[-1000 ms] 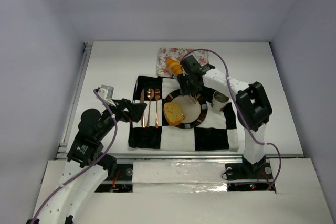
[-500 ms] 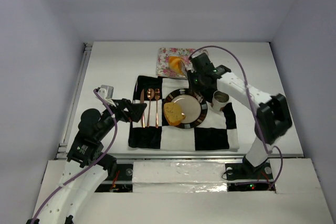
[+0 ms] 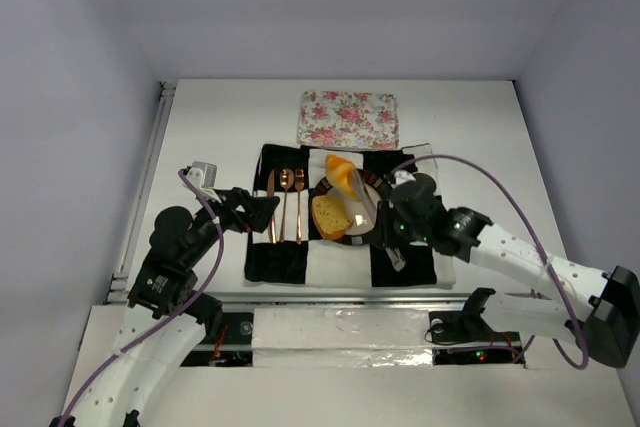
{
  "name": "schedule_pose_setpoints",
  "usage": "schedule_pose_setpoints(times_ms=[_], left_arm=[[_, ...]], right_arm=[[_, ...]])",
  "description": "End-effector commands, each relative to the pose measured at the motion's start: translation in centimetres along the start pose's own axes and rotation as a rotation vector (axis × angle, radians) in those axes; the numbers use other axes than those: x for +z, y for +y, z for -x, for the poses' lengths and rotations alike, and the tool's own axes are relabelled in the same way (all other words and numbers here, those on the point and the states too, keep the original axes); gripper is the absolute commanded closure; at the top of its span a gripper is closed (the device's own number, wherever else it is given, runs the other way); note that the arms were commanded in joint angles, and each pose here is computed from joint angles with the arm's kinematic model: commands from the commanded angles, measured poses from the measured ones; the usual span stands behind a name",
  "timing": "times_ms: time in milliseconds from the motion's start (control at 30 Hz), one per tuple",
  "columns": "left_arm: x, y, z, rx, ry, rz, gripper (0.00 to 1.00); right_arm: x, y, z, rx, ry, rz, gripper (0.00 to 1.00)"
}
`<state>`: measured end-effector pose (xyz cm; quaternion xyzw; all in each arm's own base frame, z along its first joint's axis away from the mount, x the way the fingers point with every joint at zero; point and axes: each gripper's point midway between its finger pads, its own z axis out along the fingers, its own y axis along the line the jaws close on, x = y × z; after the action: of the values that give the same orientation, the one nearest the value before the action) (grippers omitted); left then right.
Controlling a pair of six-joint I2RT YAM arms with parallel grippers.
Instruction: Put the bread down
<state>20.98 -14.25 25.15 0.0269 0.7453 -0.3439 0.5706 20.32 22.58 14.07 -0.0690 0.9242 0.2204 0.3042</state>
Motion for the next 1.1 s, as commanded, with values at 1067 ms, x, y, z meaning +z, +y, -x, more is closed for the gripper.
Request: schedule_pose_setpoints(times_ms=[1067], left_arm=[[-0.4, -1.2, 1.0, 0.017, -0.048, -0.058, 0.02]], right_arm=[[-3.3, -8.7, 16.6, 0.241, -0.390, -0.232, 0.58]])
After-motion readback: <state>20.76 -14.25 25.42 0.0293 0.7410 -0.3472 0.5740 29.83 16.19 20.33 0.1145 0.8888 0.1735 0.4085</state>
